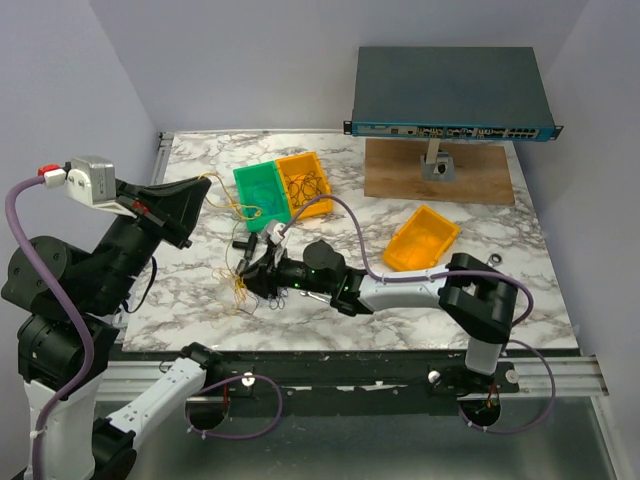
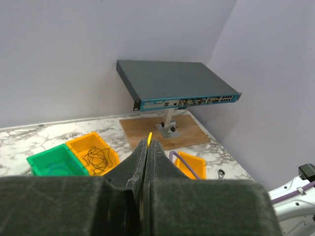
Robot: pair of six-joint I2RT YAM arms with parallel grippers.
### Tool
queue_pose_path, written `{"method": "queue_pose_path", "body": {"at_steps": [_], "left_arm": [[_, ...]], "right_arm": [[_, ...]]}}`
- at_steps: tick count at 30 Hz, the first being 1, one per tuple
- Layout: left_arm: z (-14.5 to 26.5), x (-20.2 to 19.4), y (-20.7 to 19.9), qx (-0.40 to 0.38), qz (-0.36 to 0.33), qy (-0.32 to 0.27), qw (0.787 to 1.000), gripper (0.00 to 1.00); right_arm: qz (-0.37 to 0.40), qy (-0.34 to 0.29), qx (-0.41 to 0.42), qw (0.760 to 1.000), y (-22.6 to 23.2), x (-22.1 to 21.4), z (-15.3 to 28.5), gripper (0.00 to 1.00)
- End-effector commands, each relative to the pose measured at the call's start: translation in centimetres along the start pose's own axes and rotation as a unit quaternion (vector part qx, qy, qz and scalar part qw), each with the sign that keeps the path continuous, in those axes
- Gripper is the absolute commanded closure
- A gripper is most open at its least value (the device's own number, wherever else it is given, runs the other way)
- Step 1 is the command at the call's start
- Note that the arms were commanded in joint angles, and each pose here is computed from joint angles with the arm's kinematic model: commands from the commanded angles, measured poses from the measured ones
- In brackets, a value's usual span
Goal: Untangle the cables
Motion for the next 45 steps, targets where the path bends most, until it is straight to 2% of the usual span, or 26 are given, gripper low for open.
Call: {"method": "queue_pose_path", "body": {"at_steps": [1, 3, 4, 5, 8, 10, 13, 16, 19, 21, 25, 28, 31, 38, 45], "left_arm": [[0.7, 0.4, -0.3, -0.005, 0.004, -0.002, 1.0, 1.0], [0.8, 0.2, -0.2, -0.001, 0.005, -0.002, 1.0, 1.0], [0.7, 0.2, -0.2, -0.001, 0.006, -0.003, 1.0, 1.0], [0.7, 0.1, -0.2, -0.002, 0.008, -0.004, 1.0, 1.0], [0.6, -0.1, 0.0, 0.002, 0.011, 0.0, 1.0, 1.0], [0.6, -0.3, 0.4, 0.02, 0.007, 0.001, 1.0, 1.0], [0.8, -0.8, 1.9, 0.076, -0.003, 0.0, 0.997, 1.0], [0.3, -2.4, 3.0, 0.102, -0.002, 0.008, 0.995, 1.0], [-1.5, -4.9, 2.9, 0.069, 0.025, 0.045, 0.996, 1.0], [-3.4, -7.4, 2.1, 0.004, 0.054, 0.087, 0.995, 1.0], [-7.8, -12.5, -0.1, -0.112, 0.128, 0.166, 0.971, 1.0], [-11.0, -15.3, -2.1, -0.116, 0.12, 0.207, 0.964, 1.0], [-13.5, -17.0, -4.4, -0.141, 0.121, 0.22, 0.958, 1.0], [-18.4, -21.8, -8.0, -0.165, 0.124, 0.29, 0.935, 1.0], [-22.2, -27.5, -10.0, -0.174, 0.124, 0.334, 0.918, 1.0]], "right_arm": [[0.004, -0.059, 0.006, 0.998, 0.7, 2.3, 0.8, 0.76], [0.001, -0.059, -0.006, 0.998, 0.5, 2.0, 1.9, 0.82], [0.002, -0.056, -0.011, 0.998, 0.5, 1.8, 2.4, 0.97], [0.003, -0.055, -0.017, 0.998, 0.4, 1.8, 2.8, 0.99], [0.001, -0.034, -0.053, 0.998, -0.1, 1.3, 4.3, 0.99], [-0.011, -0.026, -0.119, 0.992, -1.1, 1.1, 6.1, 0.99], [-0.043, -0.044, -0.245, 0.968, -3.0, 1.0, 10.6, 0.99], [-0.073, -0.073, -0.316, 0.943, -4.1, 2.3, 15.8, 0.99], [-0.092, -0.112, -0.378, 0.914, -4.5, 4.5, 20.8, 0.99], [-0.086, -0.128, -0.401, 0.903, -4.4, 5.8, 23.3, 0.99], [-0.064, -0.122, -0.46, 0.877, -4.3, 8.0, 27.0, 0.99], [-0.041, -0.066, -0.53, 0.844, -5.2, 8.0, 28.2, 0.99], [-0.039, -0.045, -0.577, 0.815, -5.8, 8.4, 28.9, 0.99], [-0.055, -0.033, -0.617, 0.784, -9.3, 8.8, 30.9, 0.99], [-0.081, -0.018, -0.634, 0.769, -13.4, 7.8, 30.7, 0.99]]}}
Point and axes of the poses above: each gripper's point midway between its finger pads, its own z axis back along the fingers, its own y axis along the line the jaws close on, x = y × z, the point moved 7 cm from there along z, back along the fingers, and after that the axes turned 2 degrees about z, right-handed, at the moved point
